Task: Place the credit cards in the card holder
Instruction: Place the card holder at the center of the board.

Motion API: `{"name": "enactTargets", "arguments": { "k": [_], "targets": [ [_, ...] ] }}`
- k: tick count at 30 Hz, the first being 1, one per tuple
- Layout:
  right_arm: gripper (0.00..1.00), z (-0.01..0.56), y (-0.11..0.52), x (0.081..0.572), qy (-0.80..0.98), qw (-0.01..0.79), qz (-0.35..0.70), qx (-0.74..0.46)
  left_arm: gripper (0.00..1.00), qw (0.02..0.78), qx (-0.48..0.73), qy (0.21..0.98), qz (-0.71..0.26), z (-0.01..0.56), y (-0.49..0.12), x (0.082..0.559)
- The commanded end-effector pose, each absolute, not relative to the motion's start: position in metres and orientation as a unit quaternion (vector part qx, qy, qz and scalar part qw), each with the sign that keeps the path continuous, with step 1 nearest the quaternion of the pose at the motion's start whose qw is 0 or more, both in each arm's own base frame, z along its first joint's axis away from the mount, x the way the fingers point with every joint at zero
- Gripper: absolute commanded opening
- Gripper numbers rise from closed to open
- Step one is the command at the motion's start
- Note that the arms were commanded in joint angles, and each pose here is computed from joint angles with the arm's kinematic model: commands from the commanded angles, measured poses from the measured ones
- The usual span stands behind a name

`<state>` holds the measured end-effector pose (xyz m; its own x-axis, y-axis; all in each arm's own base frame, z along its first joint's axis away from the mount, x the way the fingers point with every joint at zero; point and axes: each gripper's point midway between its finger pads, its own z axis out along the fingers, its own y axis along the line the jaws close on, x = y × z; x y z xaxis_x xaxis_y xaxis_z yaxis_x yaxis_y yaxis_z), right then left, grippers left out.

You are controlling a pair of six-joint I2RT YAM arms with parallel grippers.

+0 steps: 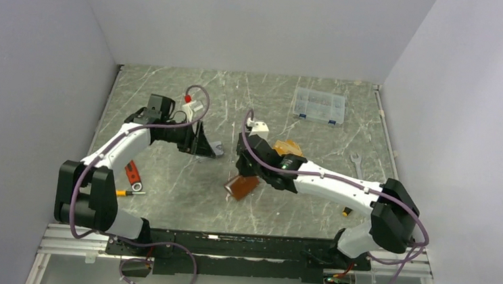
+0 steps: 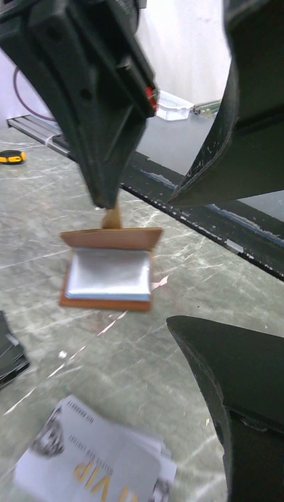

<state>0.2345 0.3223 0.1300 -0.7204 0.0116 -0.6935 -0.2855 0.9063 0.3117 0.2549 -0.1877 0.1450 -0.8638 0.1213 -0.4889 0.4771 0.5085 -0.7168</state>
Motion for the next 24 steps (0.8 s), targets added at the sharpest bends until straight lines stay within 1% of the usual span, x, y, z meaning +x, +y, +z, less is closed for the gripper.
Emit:
{"name": "enactTargets", "arguments": {
  "k": [1, 4, 11, 14, 20, 24],
  "targets": [
    [0.0, 0.189, 0.372, 0.235, 0.856, 0.406, 0.298, -0.119, 0.72, 0.25, 0.191, 0.828, -0.464, 0.179, -0.177, 0.275],
    [0.0, 0.175, 0.363, 0.229, 0.858, 0.403, 0.301, -0.109, 0.72, 0.261, 0.178, 0.83, -0.461, 0.183, -0.168, 0.284],
    [0.0, 0.095, 0.3, 0.206, 0.885, 0.385, 0.25, -0.078, 0.72, 0.266, 0.177, 0.834, -0.45, 0.174, -0.164, 0.287],
    [0.0, 0.07, 0.278, 0.196, 0.897, 0.374, 0.226, -0.074, 0.71, 0.261, 0.176, 0.837, -0.449, 0.169, -0.163, 0.287],
    [0.0, 0.051, 0.247, 0.186, 0.91, 0.364, 0.191, -0.046, 0.71, 0.26, 0.173, 0.841, -0.442, 0.163, -0.162, 0.288],
    [0.0, 0.048, 0.243, 0.182, 0.914, 0.359, 0.186, -0.043, 0.71, 0.264, 0.185, 0.842, -0.432, 0.156, -0.16, 0.29]
  ]
}}
